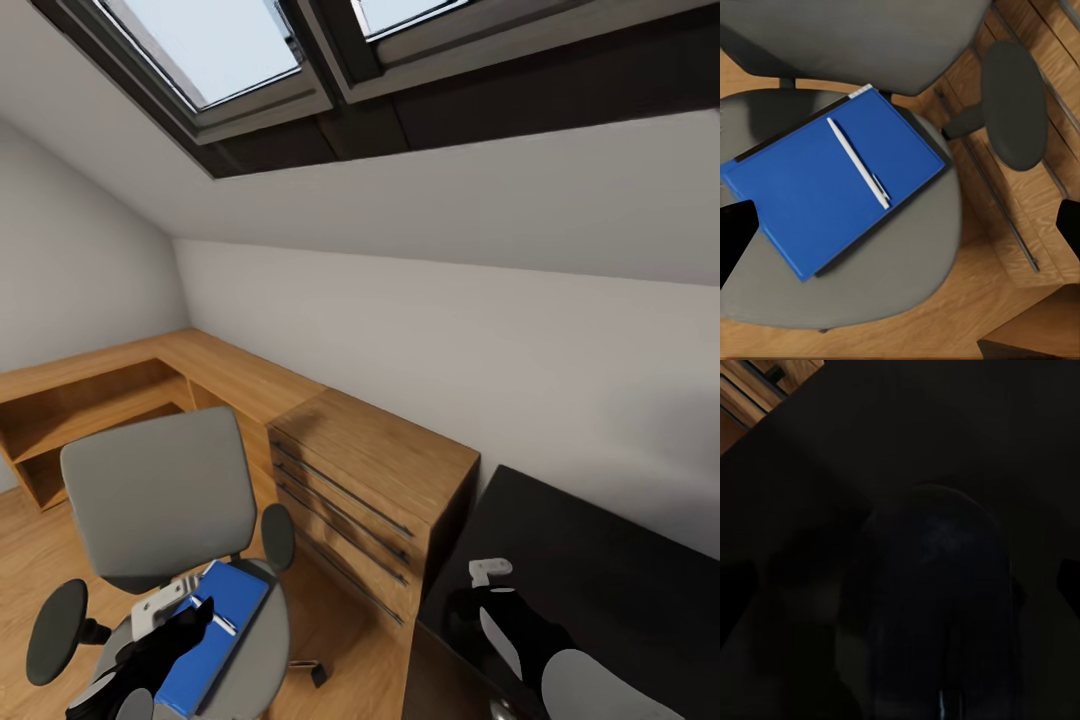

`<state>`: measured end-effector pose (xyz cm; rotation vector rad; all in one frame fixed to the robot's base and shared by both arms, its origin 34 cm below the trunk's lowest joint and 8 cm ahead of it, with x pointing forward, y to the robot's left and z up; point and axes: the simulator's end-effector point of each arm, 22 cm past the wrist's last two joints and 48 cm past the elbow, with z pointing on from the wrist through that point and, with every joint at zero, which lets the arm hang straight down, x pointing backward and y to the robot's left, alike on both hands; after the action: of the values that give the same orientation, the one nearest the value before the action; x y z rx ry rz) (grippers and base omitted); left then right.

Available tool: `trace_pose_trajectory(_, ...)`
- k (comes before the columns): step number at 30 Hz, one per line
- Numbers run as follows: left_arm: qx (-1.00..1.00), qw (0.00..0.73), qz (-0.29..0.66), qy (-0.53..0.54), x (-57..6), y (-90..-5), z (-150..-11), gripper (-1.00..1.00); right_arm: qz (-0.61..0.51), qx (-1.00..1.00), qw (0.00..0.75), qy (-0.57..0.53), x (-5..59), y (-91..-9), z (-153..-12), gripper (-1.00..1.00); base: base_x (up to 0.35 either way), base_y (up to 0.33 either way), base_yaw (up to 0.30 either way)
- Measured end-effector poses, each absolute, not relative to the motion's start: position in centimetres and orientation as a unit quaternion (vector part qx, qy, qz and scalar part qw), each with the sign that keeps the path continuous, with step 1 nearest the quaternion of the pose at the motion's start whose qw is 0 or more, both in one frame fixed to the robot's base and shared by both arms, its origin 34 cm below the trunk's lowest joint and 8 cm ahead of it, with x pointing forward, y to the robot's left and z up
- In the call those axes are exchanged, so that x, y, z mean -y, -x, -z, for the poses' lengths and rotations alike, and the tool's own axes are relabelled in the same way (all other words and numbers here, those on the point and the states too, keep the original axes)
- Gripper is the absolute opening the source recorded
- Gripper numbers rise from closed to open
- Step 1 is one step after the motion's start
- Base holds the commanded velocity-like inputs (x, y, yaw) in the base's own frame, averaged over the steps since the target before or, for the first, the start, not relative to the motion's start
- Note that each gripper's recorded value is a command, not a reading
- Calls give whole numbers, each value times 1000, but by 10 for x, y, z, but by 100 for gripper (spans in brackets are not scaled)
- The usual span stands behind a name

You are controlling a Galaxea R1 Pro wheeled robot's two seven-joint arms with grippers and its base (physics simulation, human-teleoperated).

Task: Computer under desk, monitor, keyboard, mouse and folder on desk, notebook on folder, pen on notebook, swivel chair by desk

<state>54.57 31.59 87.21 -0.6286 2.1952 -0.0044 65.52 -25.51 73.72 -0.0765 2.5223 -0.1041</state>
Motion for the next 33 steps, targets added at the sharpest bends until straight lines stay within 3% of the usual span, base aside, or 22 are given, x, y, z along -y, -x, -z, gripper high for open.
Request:
trace_pose_trajectory(24,-874,416,2,251,-316,-545,-872,100,40,-951,304,29,255,-656,-738,100,-6,0,0)
trace_pose_trajectory(25,-874,416,2,251,-316,-545,-872,100,40,-951,304,29,255,-656,-738,-100,0,0,0)
trace_pose_trajectory(33,-874,416,2,251,-316,-546,-872,100,39,-950,308,29,256,-658,-740,-100,0,0,0)
